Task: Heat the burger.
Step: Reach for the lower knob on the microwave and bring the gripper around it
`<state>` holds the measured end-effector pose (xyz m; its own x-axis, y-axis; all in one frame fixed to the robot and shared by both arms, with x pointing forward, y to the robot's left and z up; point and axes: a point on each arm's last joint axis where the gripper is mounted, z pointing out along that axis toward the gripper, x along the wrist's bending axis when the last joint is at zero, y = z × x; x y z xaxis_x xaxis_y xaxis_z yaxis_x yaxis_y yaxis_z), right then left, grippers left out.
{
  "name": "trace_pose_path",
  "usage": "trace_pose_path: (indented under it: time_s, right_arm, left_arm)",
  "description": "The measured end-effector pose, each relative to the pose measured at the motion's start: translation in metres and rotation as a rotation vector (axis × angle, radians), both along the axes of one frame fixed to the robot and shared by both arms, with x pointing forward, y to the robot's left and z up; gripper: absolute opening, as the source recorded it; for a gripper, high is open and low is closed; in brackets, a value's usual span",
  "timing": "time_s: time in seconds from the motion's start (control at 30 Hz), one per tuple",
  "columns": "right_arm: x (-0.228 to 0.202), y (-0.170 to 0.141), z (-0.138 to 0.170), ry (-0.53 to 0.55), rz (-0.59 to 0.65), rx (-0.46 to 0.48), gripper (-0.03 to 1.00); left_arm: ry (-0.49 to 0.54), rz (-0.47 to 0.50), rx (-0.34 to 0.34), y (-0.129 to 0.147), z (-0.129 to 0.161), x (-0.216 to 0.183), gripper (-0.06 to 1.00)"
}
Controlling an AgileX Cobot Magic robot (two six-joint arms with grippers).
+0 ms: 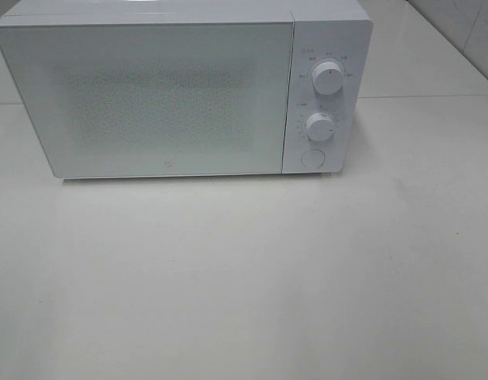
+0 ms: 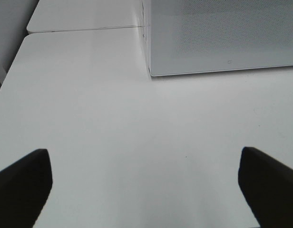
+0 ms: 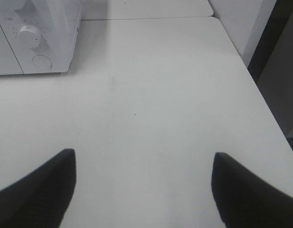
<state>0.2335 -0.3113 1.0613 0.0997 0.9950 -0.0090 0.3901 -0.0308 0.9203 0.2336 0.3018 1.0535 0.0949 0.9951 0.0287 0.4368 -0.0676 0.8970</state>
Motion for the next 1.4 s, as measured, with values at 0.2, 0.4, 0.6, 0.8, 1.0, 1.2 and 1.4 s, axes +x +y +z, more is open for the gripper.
trace_pose_path:
  time_s: [0.2,0.4,0.6,0.8,1.0,1.2,1.4]
  right_arm:
    - [0.009,0.001,0.015,-0.063,0.012,-0.006,0.76]
    - [0.025,0.003,0.027,-0.147,0.032,-0.015,0.76]
    - [0.055,0.007,0.026,-0.157,0.058,-0.024,0.76]
    - [0.082,0.010,0.012,-0.159,0.085,-0.030,0.76]
    - [0.104,0.013,0.000,-0.171,0.112,-0.030,0.76]
    - [0.127,0.016,-0.004,-0.188,0.129,-0.006,0.76]
    - [0.147,0.020,-0.004,-0.236,0.151,0.008,0.76]
  left_arm:
    - [0.000,0.000,0.001,0.000,0.000,0.000,0.99]
    - [0.000,0.000,0.001,0.000,0.000,0.000,0.99]
    - [0.000,0.000,0.001,0.000,0.000,0.000,0.99]
    - [0.000,0.000,0.001,0.000,0.000,0.000,0.99]
    - [0.000,0.000,0.001,0.000,0.000,0.000,0.99]
    - [0.000,0.000,0.001,0.000,0.000,0.000,0.99]
    - [0.000,0.000,0.001,0.000,0.000,0.000,0.99]
